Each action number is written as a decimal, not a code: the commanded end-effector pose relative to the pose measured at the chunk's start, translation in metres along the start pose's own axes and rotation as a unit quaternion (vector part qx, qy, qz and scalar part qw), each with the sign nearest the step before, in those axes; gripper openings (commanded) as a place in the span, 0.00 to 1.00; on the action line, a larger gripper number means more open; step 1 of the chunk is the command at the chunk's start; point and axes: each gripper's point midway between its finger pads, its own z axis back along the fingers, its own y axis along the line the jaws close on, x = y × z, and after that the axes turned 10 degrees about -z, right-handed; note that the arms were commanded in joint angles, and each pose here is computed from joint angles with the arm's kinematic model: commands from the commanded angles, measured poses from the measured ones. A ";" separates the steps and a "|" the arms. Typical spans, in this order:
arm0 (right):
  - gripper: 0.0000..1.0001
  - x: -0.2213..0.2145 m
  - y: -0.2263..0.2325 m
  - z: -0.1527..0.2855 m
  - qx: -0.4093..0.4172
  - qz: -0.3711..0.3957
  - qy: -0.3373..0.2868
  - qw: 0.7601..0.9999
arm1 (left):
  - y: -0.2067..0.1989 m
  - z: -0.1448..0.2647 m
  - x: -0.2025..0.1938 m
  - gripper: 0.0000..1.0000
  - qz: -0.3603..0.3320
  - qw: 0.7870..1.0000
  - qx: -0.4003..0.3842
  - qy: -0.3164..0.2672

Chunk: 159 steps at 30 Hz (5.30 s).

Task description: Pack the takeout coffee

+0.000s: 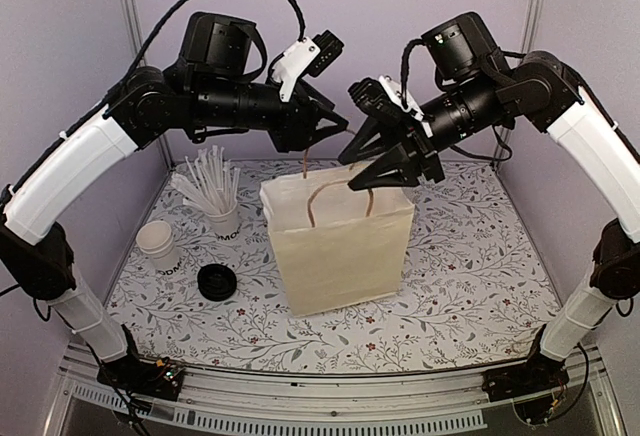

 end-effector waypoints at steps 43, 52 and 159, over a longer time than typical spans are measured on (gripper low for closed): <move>0.89 -0.260 -0.078 0.120 -0.271 -0.240 -0.030 0.932 | 0.013 -0.037 -0.168 0.28 0.114 0.972 -0.074 0.194; 0.88 -0.267 -0.074 0.130 -0.298 -0.231 -0.030 0.926 | -0.032 -0.036 -0.139 0.00 0.052 0.978 -0.059 0.196; 0.63 -0.344 -0.275 -0.053 -0.251 -0.378 0.208 0.867 | -0.036 0.077 -0.183 0.00 0.287 0.948 -0.057 0.123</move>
